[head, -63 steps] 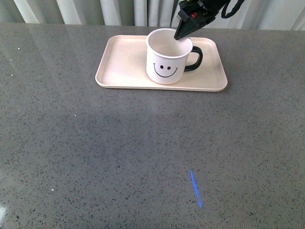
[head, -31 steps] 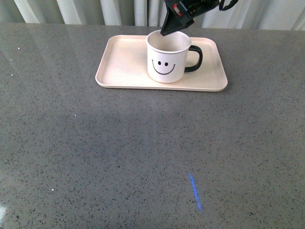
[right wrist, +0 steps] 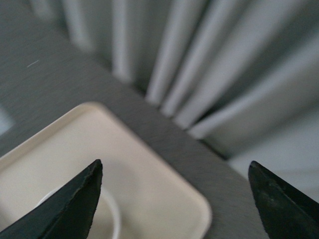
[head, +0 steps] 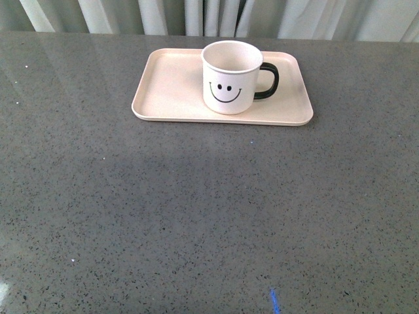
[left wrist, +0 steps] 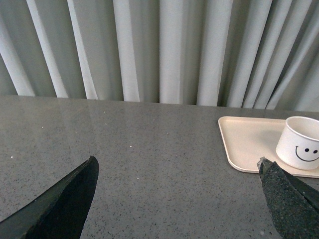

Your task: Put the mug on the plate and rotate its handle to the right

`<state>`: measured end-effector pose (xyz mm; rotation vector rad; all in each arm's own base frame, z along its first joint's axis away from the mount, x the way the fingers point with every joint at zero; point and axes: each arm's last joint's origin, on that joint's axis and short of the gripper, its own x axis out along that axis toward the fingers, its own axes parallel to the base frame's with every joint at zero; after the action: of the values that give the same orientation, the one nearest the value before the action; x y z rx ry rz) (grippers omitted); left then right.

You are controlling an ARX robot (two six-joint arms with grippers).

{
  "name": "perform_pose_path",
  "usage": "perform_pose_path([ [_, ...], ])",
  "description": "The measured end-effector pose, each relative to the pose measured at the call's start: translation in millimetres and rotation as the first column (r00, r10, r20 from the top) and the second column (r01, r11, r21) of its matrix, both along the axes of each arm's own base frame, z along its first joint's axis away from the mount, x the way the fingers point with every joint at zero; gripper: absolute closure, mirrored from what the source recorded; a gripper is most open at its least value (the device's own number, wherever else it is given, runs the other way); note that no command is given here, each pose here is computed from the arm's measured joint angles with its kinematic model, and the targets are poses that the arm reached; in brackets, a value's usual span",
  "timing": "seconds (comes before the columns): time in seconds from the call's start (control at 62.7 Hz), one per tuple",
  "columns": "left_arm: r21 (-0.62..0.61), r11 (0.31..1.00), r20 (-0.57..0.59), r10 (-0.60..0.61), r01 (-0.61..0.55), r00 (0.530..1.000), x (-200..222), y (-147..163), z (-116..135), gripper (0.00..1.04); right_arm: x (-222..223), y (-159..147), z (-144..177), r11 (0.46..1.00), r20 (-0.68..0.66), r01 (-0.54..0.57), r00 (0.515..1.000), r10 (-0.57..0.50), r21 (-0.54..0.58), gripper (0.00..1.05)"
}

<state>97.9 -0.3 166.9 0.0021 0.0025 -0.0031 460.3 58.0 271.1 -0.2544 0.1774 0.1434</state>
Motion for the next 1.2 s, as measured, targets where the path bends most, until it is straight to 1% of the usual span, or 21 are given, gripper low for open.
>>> perform_pose_path([
  [0.016,0.000,1.000,0.000,0.000,0.000,1.000,0.0,0.0,0.0,0.09,-4.7,-0.9,-4.3,1.000,0.001,0.014,1.000,-0.014,0.008,0.34],
  [0.032,0.000,1.000,0.000,0.000,0.000,1.000,0.0,0.0,0.0,0.09,-12.1,-4.5,-3.6,0.996,0.071,0.070,0.995,-0.073,0.052,0.38],
  [0.064,0.000,1.000,0.000,0.000,0.000,1.000,0.0,0.0,0.0,0.09,-25.1,-8.9,-8.4,0.989,0.119,0.100,0.986,-0.113,0.113,0.43],
  [0.112,0.000,1.000,0.000,0.001,-0.001,1.000,0.0,0.0,0.0,0.09,-43.1,-15.1,-15.3,0.981,0.166,0.108,0.977,-0.135,0.162,0.50],
  [0.144,0.000,1.000,0.000,0.000,0.000,1.000,0.0,0.0,0.0,0.09,-60.6,-19.8,-22.2,0.973,0.192,0.109,0.970,-0.148,0.201,0.57],
  [0.16,0.000,1.000,0.000,0.000,0.000,1.000,0.0,0.0,0.0,0.09,-64.6,-20.6,-24.0,0.973,0.196,0.108,0.969,-0.149,0.204,0.59],
  [0.223,0.000,1.000,0.000,0.000,0.000,1.000,0.0,0.0,0.0,0.09,-92.0,-26.9,-36.8,0.966,0.200,0.109,0.967,-0.157,0.234,0.71],
  [0.415,0.000,1.000,0.000,0.000,0.000,1.000,0.0,0.0,0.0,0.09,-147.5,-37.9,-66.1,0.961,0.157,0.121,0.974,-0.163,0.248,1.03],
  [0.494,0.000,1.000,0.000,0.000,0.000,1.000,0.0,0.0,0.0,0.09,-175.1,-41.1,-73.4,0.962,0.155,0.111,0.976,-0.153,0.251,1.03],
  [0.606,0.000,1.000,0.000,0.000,0.000,1.000,0.0,0.0,0.0,0.09,-200.7,-46.5,-80.0,0.960,0.154,0.121,0.974,-0.163,0.251,1.03],
  [0.702,0.000,1.000,0.000,0.000,0.000,1.000,0.0,0.0,0.0,0.09,-219.3,-54.8,-86.3,0.962,0.145,0.111,0.978,-0.151,0.250,1.03],
  [1.085,0.000,1.000,0.000,0.000,0.000,1.000,0.0,0.0,0.0,0.09,-275.4,-58.0,-98.6,0.960,0.143,0.123,0.976,-0.162,0.250,1.03],
  [1.132,0.000,1.000,0.000,0.000,0.000,1.000,0.0,0.0,0.0,0.09,-282.1,-58.0,-103.3,0.960,0.161,0.118,0.973,-0.162,0.252,1.03],
  [1.196,0.000,1.000,0.000,0.000,0.000,1.000,0.0,0.0,0.0,0.09,-290.8,-58.0,-110.5,0.960,0.136,0.125,0.977,-0.162,0.249,1.03],
])
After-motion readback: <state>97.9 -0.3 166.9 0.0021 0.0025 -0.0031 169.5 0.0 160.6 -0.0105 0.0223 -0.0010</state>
